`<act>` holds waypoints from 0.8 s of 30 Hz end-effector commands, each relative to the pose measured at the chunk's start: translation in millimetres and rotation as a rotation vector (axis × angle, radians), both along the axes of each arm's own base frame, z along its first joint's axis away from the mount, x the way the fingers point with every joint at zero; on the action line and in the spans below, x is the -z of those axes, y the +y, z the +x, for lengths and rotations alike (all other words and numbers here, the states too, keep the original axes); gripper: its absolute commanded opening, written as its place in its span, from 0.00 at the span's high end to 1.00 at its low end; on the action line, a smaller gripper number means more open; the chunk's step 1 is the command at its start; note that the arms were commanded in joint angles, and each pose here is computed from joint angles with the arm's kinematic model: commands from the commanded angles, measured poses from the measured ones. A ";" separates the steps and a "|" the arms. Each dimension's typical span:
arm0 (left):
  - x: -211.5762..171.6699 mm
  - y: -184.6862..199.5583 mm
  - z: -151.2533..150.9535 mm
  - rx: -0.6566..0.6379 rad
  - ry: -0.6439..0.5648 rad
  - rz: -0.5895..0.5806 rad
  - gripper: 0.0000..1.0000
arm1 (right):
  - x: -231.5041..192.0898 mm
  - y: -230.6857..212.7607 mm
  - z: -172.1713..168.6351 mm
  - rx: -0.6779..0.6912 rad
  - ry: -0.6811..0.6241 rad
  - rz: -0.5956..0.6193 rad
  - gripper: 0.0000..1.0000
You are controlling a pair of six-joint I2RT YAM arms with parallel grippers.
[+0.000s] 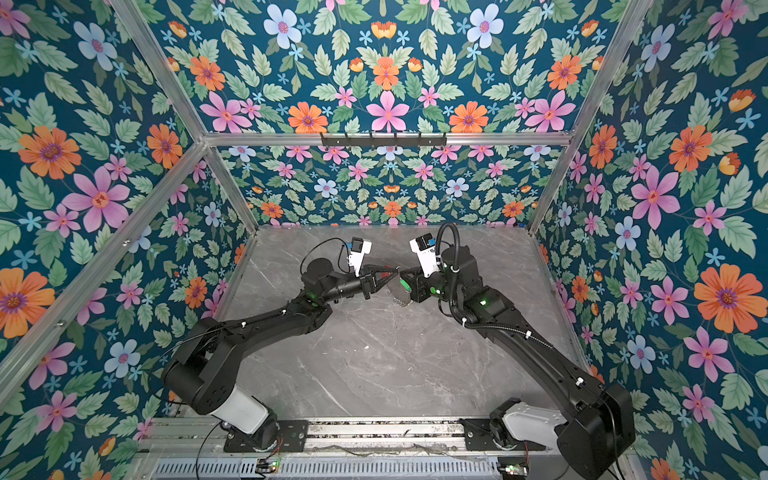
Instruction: Put the keys on the keyring
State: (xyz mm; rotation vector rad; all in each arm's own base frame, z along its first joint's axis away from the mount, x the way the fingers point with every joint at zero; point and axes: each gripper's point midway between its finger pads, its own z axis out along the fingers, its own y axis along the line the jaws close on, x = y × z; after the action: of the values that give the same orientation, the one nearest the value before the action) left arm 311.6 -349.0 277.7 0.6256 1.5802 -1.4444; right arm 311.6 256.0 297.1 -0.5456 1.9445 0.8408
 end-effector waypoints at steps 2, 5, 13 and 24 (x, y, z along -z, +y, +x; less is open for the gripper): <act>-8.4 -1.2 -3.2 0.015 -0.031 -0.020 1.00 | -7.9 4.6 5.4 -0.006 -0.025 0.022 1.00; -9.2 -1.3 -3.9 0.019 -0.034 -0.021 1.00 | -5.8 5.9 10.1 0.003 -0.024 0.016 1.00; -9.8 -0.8 -4.9 0.020 -0.036 -0.022 1.00 | -1.5 4.0 24.8 0.057 -0.033 0.003 1.00; -11.5 -1.2 -4.7 0.022 -0.039 -0.025 1.00 | 8.7 -4.8 35.8 0.130 -0.040 -0.030 1.00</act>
State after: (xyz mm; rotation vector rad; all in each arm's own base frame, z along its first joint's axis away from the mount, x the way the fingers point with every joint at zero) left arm 312.3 -349.4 275.2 0.6179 1.5948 -1.4421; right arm 339.7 255.1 284.7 -0.4758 1.9591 0.7545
